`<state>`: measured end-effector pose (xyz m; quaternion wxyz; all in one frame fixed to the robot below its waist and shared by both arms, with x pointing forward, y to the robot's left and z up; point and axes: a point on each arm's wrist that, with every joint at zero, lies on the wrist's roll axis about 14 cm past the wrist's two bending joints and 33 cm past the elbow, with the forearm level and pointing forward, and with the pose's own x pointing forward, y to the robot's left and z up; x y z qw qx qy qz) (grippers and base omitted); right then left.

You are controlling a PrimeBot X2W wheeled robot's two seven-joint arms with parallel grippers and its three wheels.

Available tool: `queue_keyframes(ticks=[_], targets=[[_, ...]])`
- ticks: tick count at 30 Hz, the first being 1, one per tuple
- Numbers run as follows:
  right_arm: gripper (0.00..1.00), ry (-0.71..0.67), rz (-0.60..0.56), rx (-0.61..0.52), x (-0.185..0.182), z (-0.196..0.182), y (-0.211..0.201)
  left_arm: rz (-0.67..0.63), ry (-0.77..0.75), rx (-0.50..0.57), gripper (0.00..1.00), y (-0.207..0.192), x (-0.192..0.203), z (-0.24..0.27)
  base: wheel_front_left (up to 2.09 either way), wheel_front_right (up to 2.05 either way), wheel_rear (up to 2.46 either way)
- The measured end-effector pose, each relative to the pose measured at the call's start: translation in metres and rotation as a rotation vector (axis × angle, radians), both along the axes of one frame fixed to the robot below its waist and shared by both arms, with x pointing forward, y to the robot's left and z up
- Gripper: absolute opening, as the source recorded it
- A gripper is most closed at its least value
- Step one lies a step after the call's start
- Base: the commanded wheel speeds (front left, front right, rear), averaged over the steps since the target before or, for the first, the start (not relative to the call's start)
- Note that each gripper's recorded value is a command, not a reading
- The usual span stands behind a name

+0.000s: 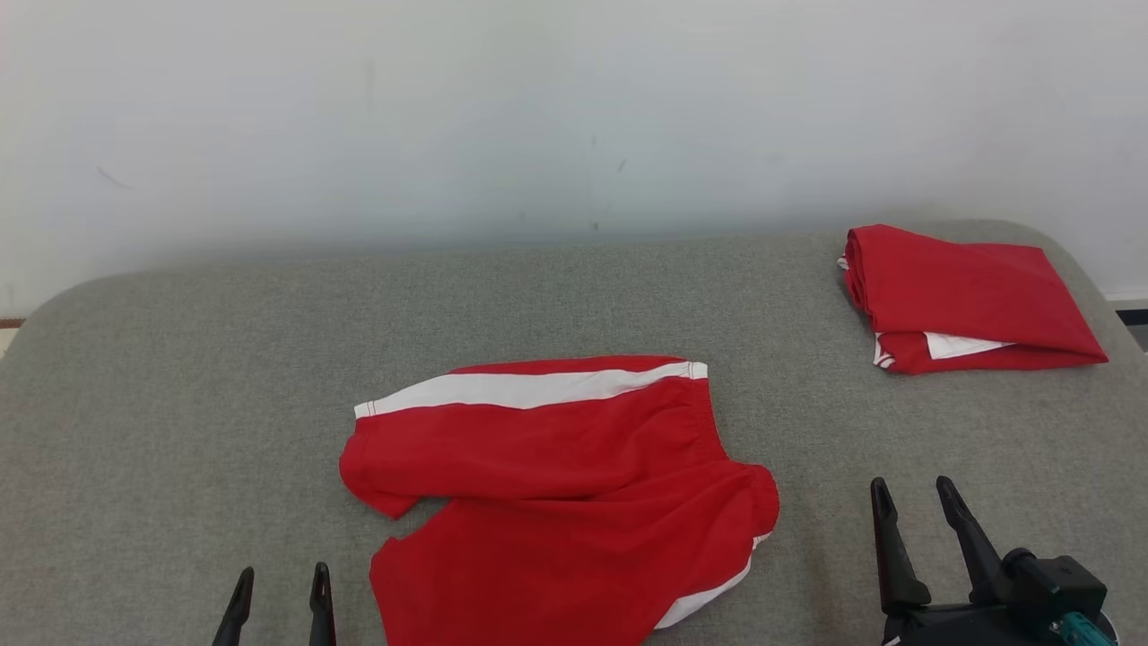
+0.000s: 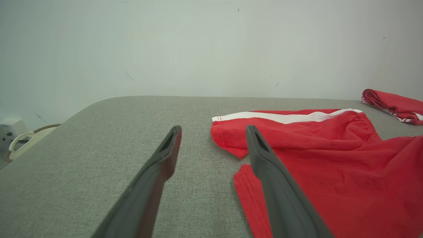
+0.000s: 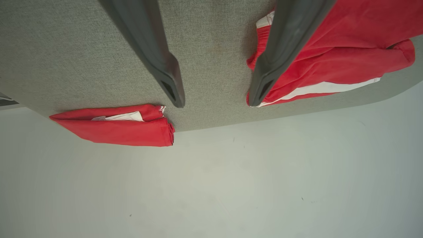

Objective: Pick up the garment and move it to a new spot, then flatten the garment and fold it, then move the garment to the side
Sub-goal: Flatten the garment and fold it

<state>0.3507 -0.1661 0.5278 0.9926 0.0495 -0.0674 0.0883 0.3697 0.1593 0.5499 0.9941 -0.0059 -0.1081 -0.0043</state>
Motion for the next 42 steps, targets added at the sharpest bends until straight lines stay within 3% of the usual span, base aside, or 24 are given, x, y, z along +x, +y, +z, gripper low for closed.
queue_keyframes(ticks=[9, 15, 21, 28, 31, 42], targets=[[1.0, 0.003, 0.006, -0.001, -0.001, -0.001, 0.002, 0.0, 0.01, -0.001, 1.0, 0.001, -0.003, -0.003, 0.0, 0.0, 0.0], [1.0, 0.032, 0.05, -0.016, -0.005, -0.009, 0.008, -0.076, 0.039, -0.005, 1.0, -0.015, -0.012, -0.013, 0.0, 0.0, 0.0], [1.0, 0.153, 0.156, -0.063, -0.01, -0.041, 0.019, -0.191, 0.171, -0.01, 1.0, -0.042, -0.037, -0.055, 0.0, 0.0, 0.0], [1.0, 0.317, 0.288, -0.097, -0.02, -0.078, 0.041, -0.238, 0.313, -0.055, 1.0, -0.055, -0.05, -0.097, 0.0, 0.0, 0.0], [1.0, 0.38, 0.35, -0.173, -0.028, -0.097, 0.044, -0.255, 0.363, -0.06, 1.0, -0.059, -0.051, -0.112, 0.0, 0.0, 0.0], [1.0, 0.433, 0.4, -0.281, -0.018, -0.116, 0.04, -0.312, 0.431, -0.055, 1.0, -0.075, -0.044, -0.131, 0.0, 0.0, 0.0]])
